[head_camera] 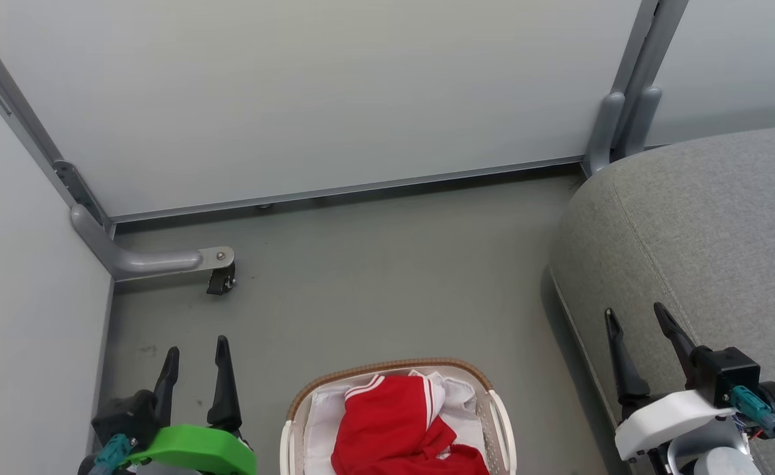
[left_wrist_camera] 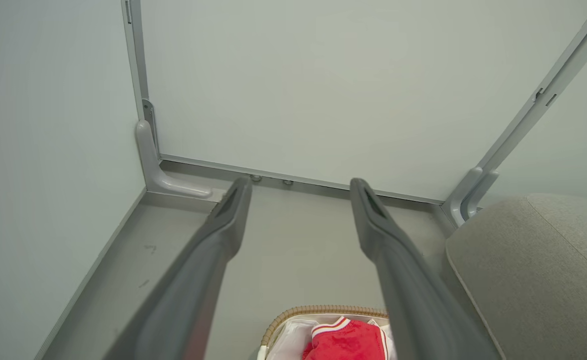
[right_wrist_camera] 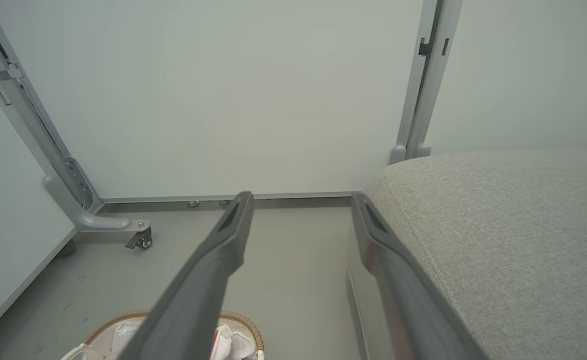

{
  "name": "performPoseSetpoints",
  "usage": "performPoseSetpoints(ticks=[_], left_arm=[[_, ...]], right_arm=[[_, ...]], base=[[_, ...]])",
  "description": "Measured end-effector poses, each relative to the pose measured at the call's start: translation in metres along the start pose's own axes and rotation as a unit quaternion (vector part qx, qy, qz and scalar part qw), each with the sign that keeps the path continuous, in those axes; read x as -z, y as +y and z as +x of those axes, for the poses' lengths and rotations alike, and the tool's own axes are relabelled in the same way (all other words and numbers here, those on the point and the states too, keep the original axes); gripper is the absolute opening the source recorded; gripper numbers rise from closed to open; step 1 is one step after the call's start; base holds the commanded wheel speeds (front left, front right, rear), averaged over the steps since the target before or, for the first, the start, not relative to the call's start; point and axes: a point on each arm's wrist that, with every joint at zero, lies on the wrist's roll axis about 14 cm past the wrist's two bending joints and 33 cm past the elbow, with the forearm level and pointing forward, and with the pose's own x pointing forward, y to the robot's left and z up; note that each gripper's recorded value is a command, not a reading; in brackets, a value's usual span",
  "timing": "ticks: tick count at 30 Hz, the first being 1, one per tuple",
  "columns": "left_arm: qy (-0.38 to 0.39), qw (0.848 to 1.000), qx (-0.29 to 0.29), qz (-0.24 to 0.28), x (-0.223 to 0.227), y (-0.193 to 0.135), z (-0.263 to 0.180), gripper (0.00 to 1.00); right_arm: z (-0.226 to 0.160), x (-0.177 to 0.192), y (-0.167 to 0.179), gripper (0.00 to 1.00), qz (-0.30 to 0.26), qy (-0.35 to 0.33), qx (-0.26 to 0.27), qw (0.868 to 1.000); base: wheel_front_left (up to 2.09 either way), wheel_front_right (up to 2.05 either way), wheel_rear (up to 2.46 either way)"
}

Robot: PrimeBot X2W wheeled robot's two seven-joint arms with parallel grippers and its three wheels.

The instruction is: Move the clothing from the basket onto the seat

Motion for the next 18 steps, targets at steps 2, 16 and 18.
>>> performPoseSetpoints(ticks=[2, 16, 18], left_arm=[[0.000, 1.000, 0.001, 0.007, 0.0004, -0.0007, -0.0002, 1.00], [-0.004, 0.999, 0.011, 0.048, 0.0024, -0.0056, -0.0004, 1.00], [-0.003, 0.999, 0.013, 0.053, 0.0034, -0.0062, -0.0007, 1.00]], right_arm=[[-0.0001, 0.0003, 0.0004, 1.00, -0.008, 0.000, -0.002, 1.000], [-0.0035, 0.0046, 0.0021, 1.00, -0.054, 0.002, -0.011, 0.998], [-0.0036, 0.0052, 0.0029, 1.00, -0.061, 0.003, -0.014, 0.998]], base=[[0.00, 0.00, 0.00], [0.00, 0.00, 0.00], [0.00, 0.00, 0.00]])
